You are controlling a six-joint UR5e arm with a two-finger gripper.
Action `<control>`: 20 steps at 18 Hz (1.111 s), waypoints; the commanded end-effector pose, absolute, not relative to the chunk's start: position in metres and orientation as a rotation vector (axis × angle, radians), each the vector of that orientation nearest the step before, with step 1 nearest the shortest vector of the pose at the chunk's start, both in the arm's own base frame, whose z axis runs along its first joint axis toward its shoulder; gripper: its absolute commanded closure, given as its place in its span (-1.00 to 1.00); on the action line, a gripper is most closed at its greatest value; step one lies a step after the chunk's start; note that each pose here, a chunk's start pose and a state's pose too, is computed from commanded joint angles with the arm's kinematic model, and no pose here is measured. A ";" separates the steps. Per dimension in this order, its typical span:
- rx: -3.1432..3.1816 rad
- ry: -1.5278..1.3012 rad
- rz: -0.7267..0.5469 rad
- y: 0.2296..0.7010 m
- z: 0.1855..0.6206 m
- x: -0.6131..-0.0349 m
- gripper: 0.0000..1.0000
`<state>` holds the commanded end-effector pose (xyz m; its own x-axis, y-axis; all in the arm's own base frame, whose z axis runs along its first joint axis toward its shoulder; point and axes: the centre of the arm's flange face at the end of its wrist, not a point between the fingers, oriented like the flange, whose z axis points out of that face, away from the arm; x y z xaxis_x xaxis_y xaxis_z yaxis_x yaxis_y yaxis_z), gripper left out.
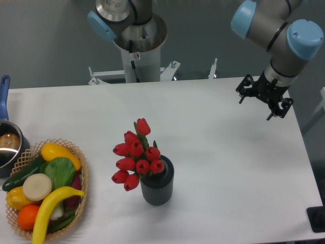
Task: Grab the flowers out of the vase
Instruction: 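Open the gripper while holding above the table beside the vase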
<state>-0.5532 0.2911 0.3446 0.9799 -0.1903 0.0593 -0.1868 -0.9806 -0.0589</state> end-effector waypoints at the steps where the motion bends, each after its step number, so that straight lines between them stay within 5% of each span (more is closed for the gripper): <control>1: -3.073 0.293 -0.102 0.291 0.344 -0.553 -1.00; 15: -3.026 0.202 -0.069 0.268 0.350 -0.559 -1.00; 20: -2.797 0.078 -0.158 0.245 0.330 -0.549 -1.00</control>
<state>-0.5493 0.2454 0.3301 0.9924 -0.0725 0.0999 -0.0350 -0.9415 -0.3353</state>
